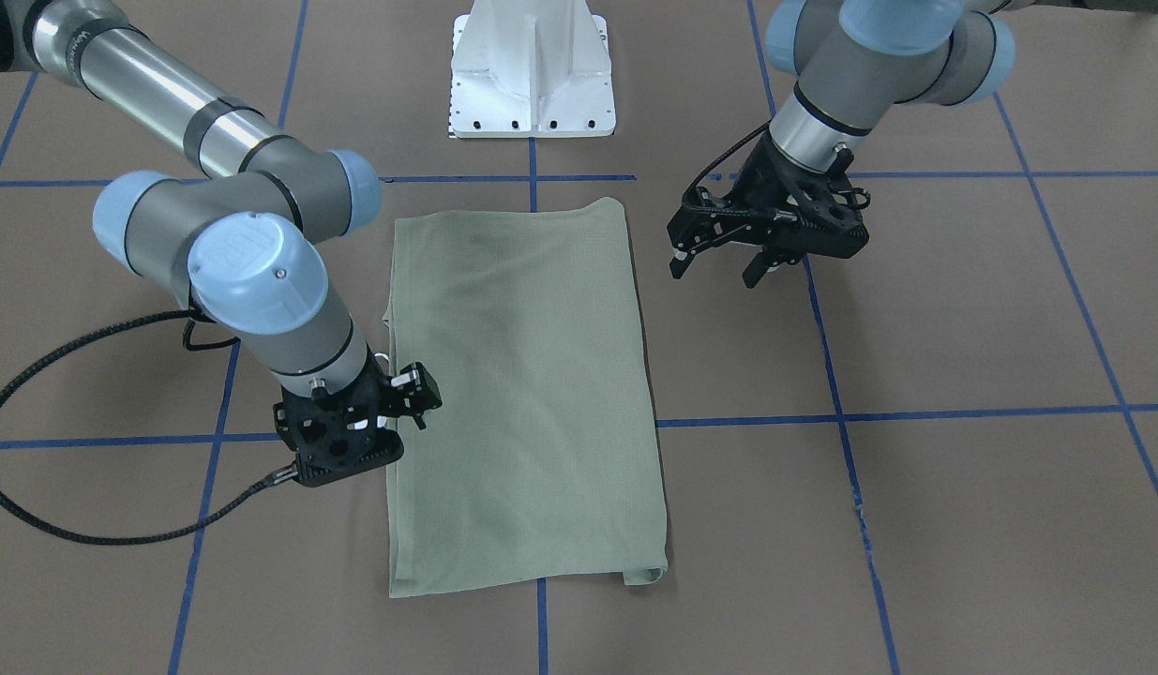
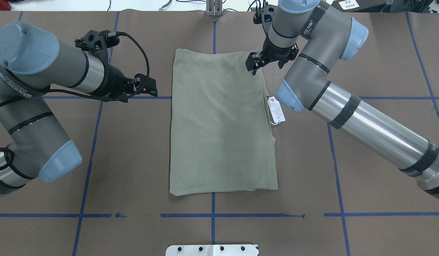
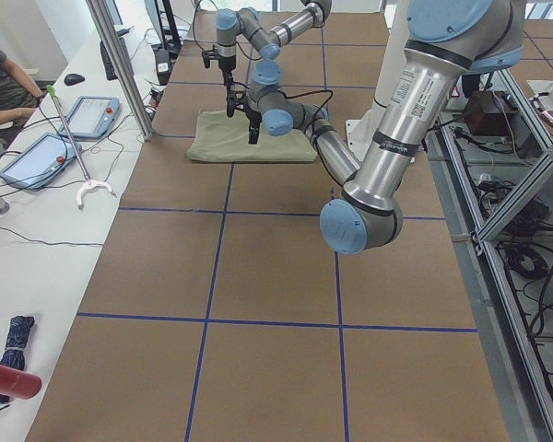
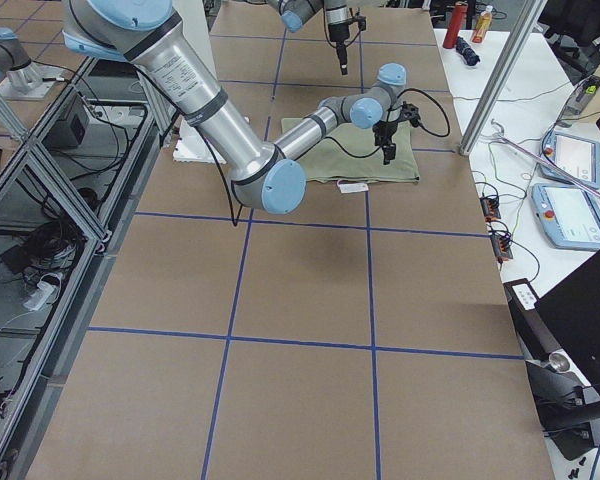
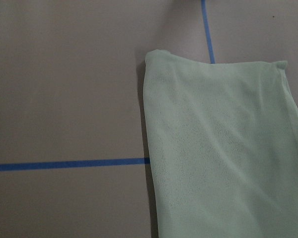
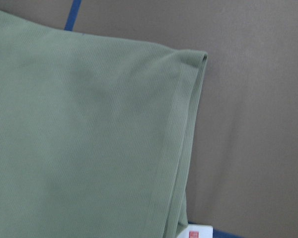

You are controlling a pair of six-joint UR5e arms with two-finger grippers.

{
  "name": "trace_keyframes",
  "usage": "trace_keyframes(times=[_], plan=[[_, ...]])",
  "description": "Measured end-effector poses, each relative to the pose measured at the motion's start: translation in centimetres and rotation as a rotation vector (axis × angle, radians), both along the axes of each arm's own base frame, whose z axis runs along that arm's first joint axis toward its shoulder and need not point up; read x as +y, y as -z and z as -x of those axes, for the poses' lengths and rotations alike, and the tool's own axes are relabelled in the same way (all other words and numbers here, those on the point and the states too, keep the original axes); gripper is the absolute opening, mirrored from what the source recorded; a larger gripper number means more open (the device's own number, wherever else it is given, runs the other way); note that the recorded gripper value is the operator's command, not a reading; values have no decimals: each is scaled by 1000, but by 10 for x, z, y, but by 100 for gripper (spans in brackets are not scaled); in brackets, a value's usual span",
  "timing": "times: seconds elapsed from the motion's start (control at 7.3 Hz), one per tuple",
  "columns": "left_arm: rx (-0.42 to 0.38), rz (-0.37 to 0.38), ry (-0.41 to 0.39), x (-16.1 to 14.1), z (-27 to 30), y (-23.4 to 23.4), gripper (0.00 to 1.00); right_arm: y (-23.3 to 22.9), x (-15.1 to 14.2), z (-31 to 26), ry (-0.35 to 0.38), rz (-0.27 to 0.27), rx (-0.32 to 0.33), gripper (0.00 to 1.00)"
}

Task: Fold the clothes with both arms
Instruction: 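Move the right gripper to the tag edge while the left gripper lowers near the shirt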

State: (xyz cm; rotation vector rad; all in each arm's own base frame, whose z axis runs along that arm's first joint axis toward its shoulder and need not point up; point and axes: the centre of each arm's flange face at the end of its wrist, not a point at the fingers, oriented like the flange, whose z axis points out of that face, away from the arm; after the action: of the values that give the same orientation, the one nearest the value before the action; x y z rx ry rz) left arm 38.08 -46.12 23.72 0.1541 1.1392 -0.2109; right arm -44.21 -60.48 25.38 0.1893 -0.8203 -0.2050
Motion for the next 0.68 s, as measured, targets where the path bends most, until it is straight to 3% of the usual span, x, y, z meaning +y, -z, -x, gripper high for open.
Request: trace_keyframes(times=[0.27, 0.68], plan=[[13, 147, 65, 48, -58, -12, 100, -1, 65, -20, -5, 43, -42, 100], [-88, 286, 60, 122, -133, -19, 100, 14, 130, -31, -15, 107, -58, 100]])
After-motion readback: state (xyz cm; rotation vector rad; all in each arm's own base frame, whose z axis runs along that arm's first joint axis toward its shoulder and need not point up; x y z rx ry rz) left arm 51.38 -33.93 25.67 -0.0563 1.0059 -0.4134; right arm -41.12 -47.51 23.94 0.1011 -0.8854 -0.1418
